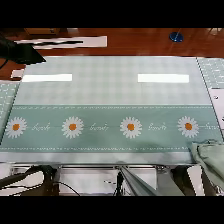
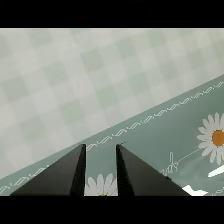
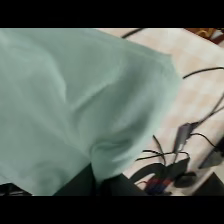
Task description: Fold the shirts.
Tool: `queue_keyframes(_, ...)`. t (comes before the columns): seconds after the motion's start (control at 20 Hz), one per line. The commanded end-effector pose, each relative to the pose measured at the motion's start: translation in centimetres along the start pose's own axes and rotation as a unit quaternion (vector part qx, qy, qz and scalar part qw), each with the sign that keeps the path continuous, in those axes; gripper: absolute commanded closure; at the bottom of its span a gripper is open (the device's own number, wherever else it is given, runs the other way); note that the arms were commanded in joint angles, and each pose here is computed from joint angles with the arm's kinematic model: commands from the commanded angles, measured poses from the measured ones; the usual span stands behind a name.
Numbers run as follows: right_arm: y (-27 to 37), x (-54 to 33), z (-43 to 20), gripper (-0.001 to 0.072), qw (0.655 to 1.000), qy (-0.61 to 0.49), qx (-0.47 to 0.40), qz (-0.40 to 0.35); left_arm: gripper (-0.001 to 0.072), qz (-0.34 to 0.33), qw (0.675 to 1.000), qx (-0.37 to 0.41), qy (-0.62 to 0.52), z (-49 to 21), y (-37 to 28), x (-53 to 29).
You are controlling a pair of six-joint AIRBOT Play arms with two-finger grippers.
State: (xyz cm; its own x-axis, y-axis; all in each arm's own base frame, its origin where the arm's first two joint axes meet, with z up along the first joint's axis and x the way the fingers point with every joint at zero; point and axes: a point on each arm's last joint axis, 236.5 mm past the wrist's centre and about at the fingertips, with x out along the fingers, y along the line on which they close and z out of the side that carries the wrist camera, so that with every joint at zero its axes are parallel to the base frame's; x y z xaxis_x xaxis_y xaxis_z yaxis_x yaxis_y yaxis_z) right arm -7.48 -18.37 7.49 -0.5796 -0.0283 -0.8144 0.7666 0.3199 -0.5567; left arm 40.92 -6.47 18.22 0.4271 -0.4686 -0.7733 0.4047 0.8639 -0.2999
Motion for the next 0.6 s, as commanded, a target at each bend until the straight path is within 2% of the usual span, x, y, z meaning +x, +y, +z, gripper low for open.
queue_keyframes(0.0, -2.1, 0.9, -0.4, 0.069, 0.998, 0.014, -0.011, -0.06, 0.045, 0.003, 1.0, 0.012, -0.002, 0.1, 0.2, 0.0)
queue_keyframes(0.05, -2.1, 1.0, -0.1, 0.0658, 0.998, 0.01, -0.031, -0.061, 0.045, 0.003, 1.0, 0.012, -0.002, 0.1, 0.2, 0.0)
queue_keyframes(0.1, -2.1, 1.0, 0.3, 0.0503, 0.997, 0.003, -0.039, -0.062, 0.045, 0.003, 1.0, 0.012, -0.002, 0.1, 0.2, 0.0)
queue_keyframes(0.15, -2.1, 1.1, 0.5, 0.0386, 0.997, -0.001, -0.049, -0.063, 0.045, 0.003, 1.0, 0.013, -0.002, 0.1, 0.2, 0.0)
queue_keyframes(0.2, -2.2, 1.1, 0.6, 0.0375, 0.996, -0.002, -0.058, -0.063, 0.045, 0.003, 1.0, 0.012, -0.002, 0.1, 0.2, 0.0)
queue_keyframes(0.3, -2.3, 1.4, 0.9, 0.0216, 0.997, -0.01, -0.058, -0.058, 0.045, 0.003, 1.0, 0.012, -0.002, 0.1, 0.2, 0.0)
queue_keyframes(0.35, -2.4, 1.4, 1.7, 0.0162, 0.996, -0.027, -0.057, -0.06, 0.045, 0.003, 1.0, 0.012, -0.002, 0.1, 0.2, 0.0)
queue_keyframes(0.4, -1.8, 1.1, 3.0, 0.0161, 0.995, -0.054, -0.058, -0.052, 0.045, 0.003, 1.0, 0.012, -0.002, 0.1, 0.2, 0.1)
queue_keyframes(0.5, 2.1, -1.8, 8.1, 0.0167, 0.984, -0.158, -0.083, 0.014, 0.045, 0.002, 1.0, 0.011, 0.0, 0.1, 0.3, 0.3)
queue_keyframes(0.55, 5.4, -5.7, 11.8, 0.0179, 0.962, -0.245, -0.1, 0.07, 0.045, 0.001, 1.0, 0.01, 0.001, 0.0, 0.3, 0.3)
